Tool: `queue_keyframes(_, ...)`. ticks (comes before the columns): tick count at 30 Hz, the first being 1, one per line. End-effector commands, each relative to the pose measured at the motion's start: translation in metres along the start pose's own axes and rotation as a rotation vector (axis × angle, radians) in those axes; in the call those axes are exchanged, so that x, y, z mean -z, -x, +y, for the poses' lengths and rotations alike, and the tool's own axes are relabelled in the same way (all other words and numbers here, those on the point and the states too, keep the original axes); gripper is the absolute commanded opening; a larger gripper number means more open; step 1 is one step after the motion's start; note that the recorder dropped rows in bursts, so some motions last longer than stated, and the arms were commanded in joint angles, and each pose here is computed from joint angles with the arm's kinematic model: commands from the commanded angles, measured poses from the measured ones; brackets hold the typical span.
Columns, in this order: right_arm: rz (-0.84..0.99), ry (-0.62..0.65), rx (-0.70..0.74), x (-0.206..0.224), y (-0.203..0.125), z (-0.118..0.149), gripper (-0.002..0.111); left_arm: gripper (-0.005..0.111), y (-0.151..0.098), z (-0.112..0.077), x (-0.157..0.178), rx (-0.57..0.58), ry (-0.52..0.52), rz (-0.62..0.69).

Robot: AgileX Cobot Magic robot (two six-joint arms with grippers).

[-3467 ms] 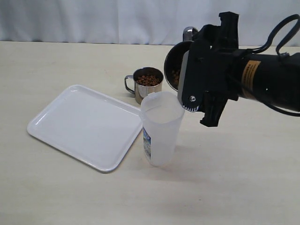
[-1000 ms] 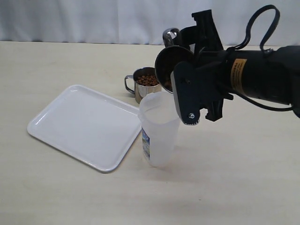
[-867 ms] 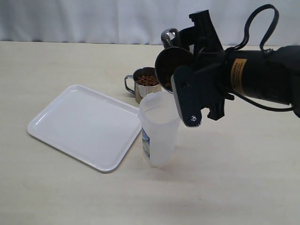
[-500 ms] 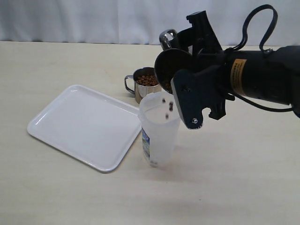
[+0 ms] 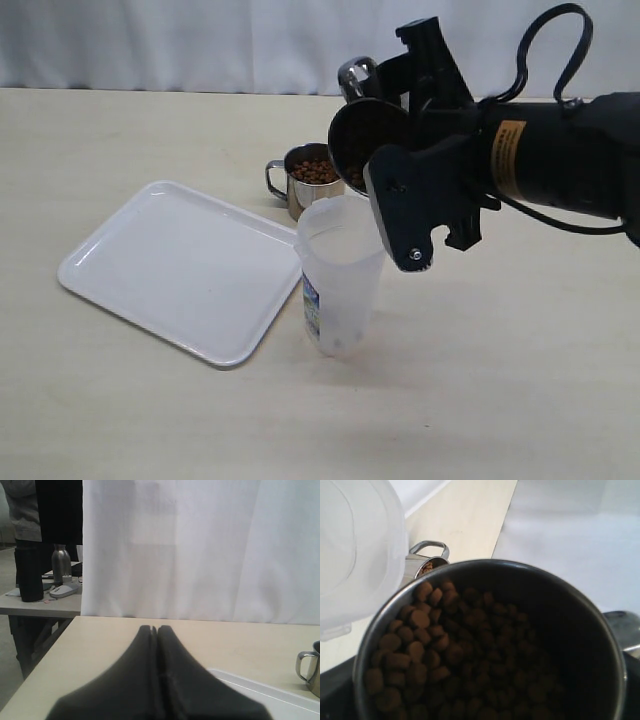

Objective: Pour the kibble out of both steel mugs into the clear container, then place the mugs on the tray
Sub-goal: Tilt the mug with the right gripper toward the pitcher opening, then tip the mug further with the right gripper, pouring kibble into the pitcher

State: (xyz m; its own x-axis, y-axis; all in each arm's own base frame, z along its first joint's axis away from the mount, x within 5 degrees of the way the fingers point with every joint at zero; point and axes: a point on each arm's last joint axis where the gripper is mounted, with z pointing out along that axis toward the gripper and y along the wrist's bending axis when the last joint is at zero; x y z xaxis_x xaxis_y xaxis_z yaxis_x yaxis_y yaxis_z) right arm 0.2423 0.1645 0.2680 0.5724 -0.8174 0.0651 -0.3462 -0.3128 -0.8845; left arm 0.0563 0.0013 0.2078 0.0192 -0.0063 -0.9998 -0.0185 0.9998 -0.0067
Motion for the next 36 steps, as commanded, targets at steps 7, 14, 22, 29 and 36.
queue_keyframes(7, -0.002, -0.014, 0.046, 0.0013, 0.0006, -0.004, 0.005, 0.0, -0.0003, -0.0002, -0.0002, 0.002, -0.002, -0.006)
queue_keyframes(14, -0.006, -0.013, 0.078, 0.0013, 0.0009, -0.0039, 0.005, 0.0, -0.0003, -0.0002, -0.0002, 0.002, -0.002, -0.006)
queue_keyframes(22, -0.032, -0.012, 0.146, 0.0014, 0.0033, -0.0037, 0.005, 0.0, -0.0003, -0.0002, -0.0002, 0.002, -0.002, -0.006)
queue_keyframes(29, -0.031, -0.013, 0.182, 0.0014, 0.0033, -0.0037, 0.005, 0.0, -0.0003, -0.0002, -0.0002, 0.002, -0.002, -0.006)
queue_keyframes(36, -0.031, -0.014, 0.216, 0.0014, 0.0033, -0.0037, 0.005, 0.0, -0.0003, -0.0002, -0.0002, 0.002, -0.002, -0.006)
